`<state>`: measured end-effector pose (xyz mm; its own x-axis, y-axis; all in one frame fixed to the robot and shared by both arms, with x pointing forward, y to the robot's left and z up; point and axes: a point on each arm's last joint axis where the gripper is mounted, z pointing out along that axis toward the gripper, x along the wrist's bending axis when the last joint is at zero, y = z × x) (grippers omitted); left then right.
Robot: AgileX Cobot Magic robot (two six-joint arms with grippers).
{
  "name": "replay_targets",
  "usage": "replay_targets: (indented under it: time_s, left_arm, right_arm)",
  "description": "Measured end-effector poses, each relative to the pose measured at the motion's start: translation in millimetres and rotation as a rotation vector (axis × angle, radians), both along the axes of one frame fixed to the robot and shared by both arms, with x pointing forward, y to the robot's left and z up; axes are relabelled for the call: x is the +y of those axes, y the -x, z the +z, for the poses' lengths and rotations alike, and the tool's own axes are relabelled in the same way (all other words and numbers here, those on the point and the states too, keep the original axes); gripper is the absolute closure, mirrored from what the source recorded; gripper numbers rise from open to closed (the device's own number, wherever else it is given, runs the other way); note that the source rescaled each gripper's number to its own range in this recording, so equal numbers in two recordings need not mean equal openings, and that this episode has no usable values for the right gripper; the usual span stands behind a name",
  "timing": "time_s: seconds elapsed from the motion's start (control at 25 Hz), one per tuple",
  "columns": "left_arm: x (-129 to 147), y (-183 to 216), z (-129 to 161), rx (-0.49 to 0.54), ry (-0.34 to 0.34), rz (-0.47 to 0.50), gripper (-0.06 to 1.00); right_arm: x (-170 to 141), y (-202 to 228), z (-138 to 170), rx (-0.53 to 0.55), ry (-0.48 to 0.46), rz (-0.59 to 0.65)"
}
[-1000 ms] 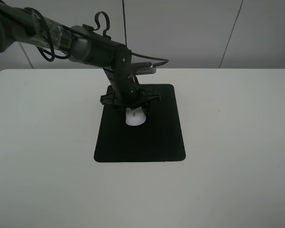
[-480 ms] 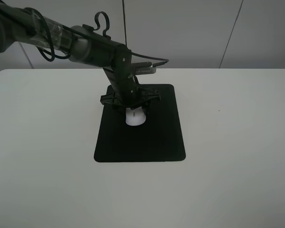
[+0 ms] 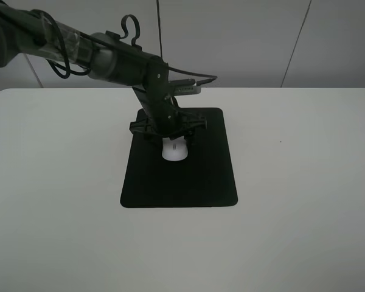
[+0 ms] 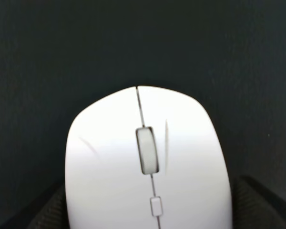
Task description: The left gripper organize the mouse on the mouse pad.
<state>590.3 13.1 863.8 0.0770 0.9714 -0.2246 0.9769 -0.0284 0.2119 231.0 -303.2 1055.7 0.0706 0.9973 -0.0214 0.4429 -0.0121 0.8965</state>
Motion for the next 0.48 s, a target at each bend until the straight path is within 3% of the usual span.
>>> replay_targets:
  time_s: [0.48]
  left_arm:
    - [0.2,0.3,0.9,-0.001,-0.008,-0.022,0.55]
  right_arm:
    - [0.0,0.0,0.0,0.0,0.0,0.0]
